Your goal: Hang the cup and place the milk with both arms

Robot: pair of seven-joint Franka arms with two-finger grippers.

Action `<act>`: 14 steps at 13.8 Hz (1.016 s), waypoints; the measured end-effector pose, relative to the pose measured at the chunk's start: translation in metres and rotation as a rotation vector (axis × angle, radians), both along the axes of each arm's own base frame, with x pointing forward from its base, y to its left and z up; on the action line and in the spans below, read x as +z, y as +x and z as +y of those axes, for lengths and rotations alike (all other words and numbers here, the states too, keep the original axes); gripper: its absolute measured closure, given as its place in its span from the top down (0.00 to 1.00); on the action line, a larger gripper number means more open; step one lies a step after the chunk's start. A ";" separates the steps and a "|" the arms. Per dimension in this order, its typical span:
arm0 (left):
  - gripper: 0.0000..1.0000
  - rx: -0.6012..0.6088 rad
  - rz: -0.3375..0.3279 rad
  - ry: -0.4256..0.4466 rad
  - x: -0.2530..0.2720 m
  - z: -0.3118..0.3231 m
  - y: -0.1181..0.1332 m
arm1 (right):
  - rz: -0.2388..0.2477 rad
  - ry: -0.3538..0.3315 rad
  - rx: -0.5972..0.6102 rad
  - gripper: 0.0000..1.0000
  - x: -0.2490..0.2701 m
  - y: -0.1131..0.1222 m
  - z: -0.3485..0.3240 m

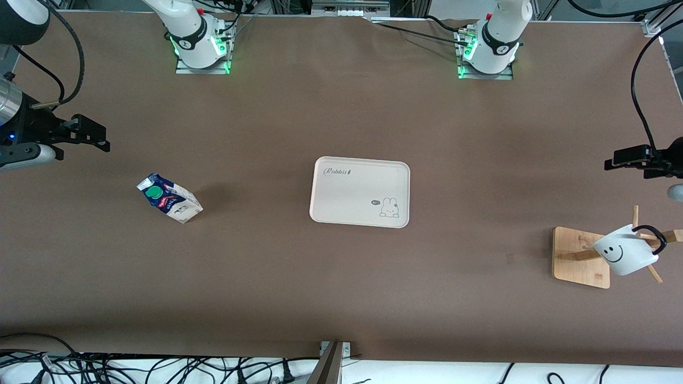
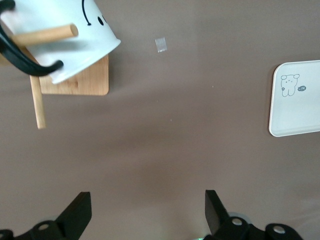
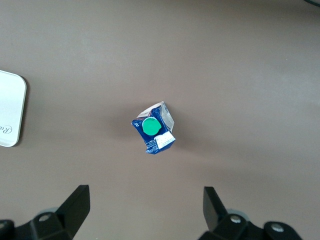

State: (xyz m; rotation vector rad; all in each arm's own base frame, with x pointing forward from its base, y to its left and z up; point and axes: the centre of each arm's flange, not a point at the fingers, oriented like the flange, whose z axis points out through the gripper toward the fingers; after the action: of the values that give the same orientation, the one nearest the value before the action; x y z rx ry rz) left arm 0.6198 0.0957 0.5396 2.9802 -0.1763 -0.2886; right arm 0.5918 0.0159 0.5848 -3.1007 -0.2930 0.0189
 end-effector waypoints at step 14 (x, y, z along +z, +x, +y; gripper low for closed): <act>1.00 0.136 -0.263 0.178 0.043 -0.096 -0.058 | 0.019 -0.001 -0.004 1.00 -0.007 -0.002 -0.002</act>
State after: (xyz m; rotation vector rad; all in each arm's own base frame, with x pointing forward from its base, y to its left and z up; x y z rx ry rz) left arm 0.5614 -0.0007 0.5821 3.1771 0.0277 0.1114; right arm 0.5900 0.0143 0.5783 -3.1004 -0.2860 0.0485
